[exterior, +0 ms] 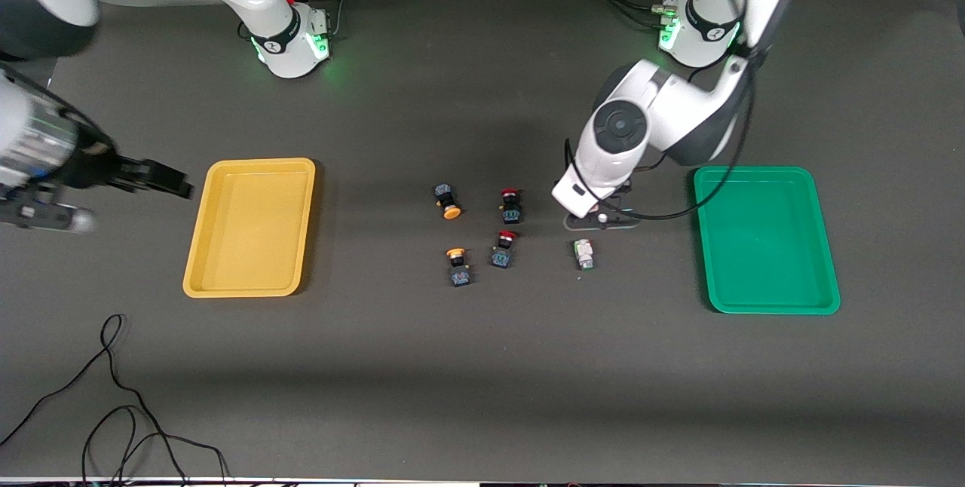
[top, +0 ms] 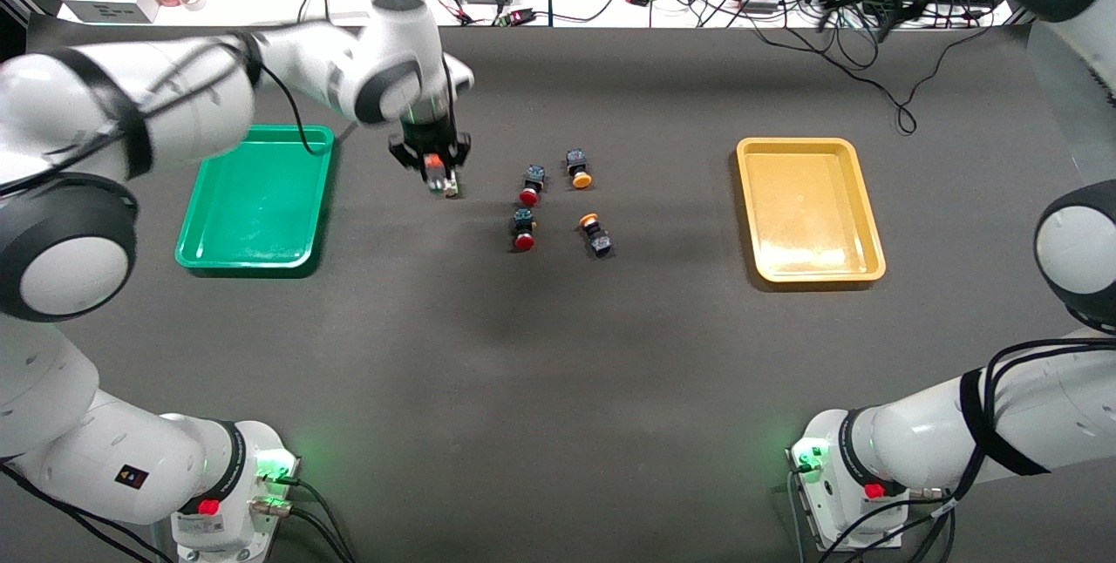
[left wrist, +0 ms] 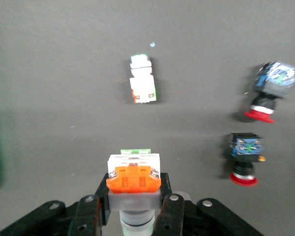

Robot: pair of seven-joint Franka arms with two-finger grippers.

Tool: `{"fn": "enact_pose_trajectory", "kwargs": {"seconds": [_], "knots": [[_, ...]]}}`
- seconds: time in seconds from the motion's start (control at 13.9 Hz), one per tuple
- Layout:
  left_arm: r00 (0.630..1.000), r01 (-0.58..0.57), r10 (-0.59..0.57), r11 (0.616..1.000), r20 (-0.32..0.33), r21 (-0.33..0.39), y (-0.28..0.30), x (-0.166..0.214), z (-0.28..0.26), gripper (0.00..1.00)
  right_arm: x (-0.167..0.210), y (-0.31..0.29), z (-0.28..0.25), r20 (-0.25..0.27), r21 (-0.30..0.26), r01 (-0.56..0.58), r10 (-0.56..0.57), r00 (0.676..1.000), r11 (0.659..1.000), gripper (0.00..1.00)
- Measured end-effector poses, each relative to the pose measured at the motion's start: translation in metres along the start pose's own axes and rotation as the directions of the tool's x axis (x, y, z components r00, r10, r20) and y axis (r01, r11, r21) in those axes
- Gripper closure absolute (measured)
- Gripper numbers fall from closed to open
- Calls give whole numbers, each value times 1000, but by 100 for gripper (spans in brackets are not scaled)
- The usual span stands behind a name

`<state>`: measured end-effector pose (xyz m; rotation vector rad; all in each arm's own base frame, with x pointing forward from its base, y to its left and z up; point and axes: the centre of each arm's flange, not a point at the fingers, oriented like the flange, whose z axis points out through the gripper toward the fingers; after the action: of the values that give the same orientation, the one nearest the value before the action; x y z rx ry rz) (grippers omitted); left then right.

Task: Place green and yellow buttons in trays
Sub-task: 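Carry the white button to the green tray while the right gripper reaches buttons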

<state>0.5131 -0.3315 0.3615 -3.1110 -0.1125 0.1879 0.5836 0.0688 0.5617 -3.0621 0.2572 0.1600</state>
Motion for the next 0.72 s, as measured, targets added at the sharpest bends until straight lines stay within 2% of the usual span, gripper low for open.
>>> {"fn": "enact_pose_trajectory", "kwargs": {"seconds": [0.14,0.36,0.51,0.72], "knots": [[999,35,-35,999,7,2,-17,13,-53,59,3,-31,22,23,7,33,-33,999,999,0],[999,46,-46,999,20,-1,-65,38,-96,59,5,-89,64,42,22,99,-100,994,995,0],[999,33,-33,999,42,-5,-119,55,-111,59,7,-124,99,66,43,131,-134,989,990,0],[997,-1,3,1000,72,-25,-222,79,-123,59,1,-171,157,107,32,184,-186,977,982,0]]}}
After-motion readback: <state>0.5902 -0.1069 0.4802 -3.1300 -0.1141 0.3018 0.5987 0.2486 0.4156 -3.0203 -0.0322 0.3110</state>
